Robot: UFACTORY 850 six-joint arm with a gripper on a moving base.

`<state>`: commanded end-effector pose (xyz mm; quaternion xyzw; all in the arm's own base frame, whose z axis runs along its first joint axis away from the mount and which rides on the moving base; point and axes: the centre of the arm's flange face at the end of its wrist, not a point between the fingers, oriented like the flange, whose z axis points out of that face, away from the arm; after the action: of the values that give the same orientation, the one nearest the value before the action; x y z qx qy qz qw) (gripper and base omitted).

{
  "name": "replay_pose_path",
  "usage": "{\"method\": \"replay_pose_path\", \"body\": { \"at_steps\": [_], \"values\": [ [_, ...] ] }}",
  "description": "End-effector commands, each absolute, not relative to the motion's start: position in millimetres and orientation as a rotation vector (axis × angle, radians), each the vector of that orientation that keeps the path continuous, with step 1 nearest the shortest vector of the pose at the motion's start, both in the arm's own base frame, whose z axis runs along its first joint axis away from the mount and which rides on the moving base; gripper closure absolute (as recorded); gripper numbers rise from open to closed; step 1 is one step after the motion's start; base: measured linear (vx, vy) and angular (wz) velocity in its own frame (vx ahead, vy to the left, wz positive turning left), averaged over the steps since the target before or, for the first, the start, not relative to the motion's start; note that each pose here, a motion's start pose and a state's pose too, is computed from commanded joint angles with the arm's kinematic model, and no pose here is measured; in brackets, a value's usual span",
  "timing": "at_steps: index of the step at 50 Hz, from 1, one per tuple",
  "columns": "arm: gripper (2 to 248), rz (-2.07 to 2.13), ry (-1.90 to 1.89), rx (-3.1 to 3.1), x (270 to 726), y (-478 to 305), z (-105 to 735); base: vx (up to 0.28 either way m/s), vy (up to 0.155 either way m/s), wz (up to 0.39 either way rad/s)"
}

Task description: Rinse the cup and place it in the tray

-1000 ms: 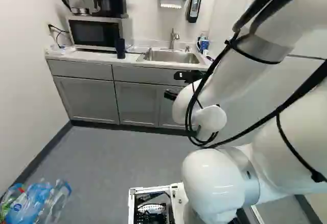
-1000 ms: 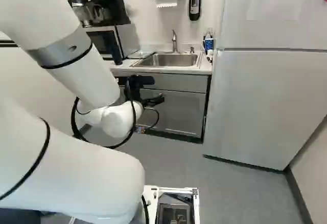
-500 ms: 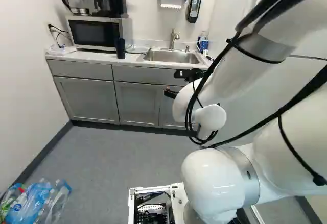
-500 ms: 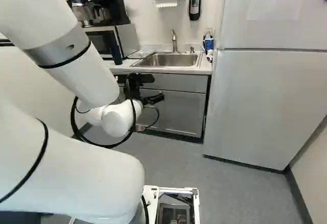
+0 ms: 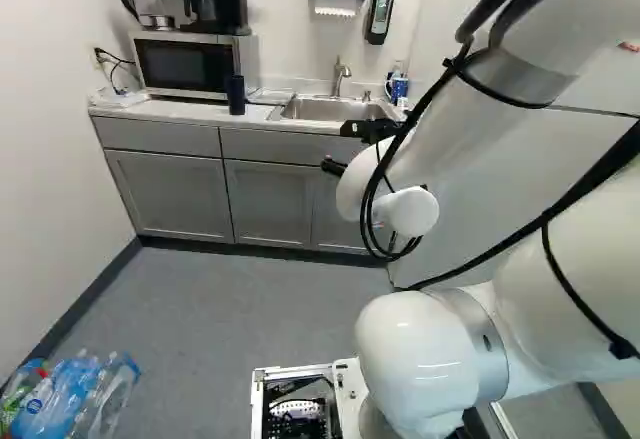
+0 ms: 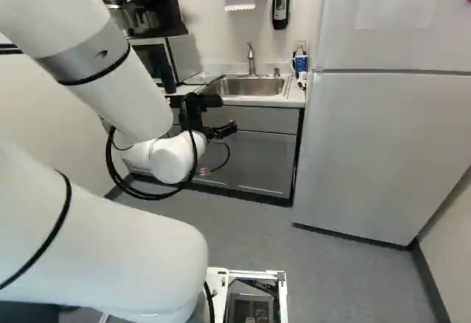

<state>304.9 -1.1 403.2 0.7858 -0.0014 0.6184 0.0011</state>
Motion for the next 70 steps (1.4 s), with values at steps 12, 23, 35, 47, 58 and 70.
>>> {"method": "replay_pose_path", "body": {
  "at_steps": [12, 23, 35, 47, 58, 70],
  "values": [
    [3, 1.977, -0.004, 2.439, 316, -1, 416, 0.0, 0.0, 0.0],
    [3, 2.008, -0.004, 2.413, 327, -1, 427, 0.0, 0.0, 0.0],
    [3, 2.042, -0.004, 2.385, 337, -1, 440, 0.0, 0.0, 0.0],
    [3, 2.075, -0.004, 2.356, 345, -1, 452, 0.0, 0.0, 0.0],
    [3, 2.105, -0.004, 2.329, 353, -1, 464, 0.0, 0.0, 0.0],
    [3, 2.121, -0.004, 2.315, 362, -1, 475, 0.0, 0.0, 0.0]
  ]
}}
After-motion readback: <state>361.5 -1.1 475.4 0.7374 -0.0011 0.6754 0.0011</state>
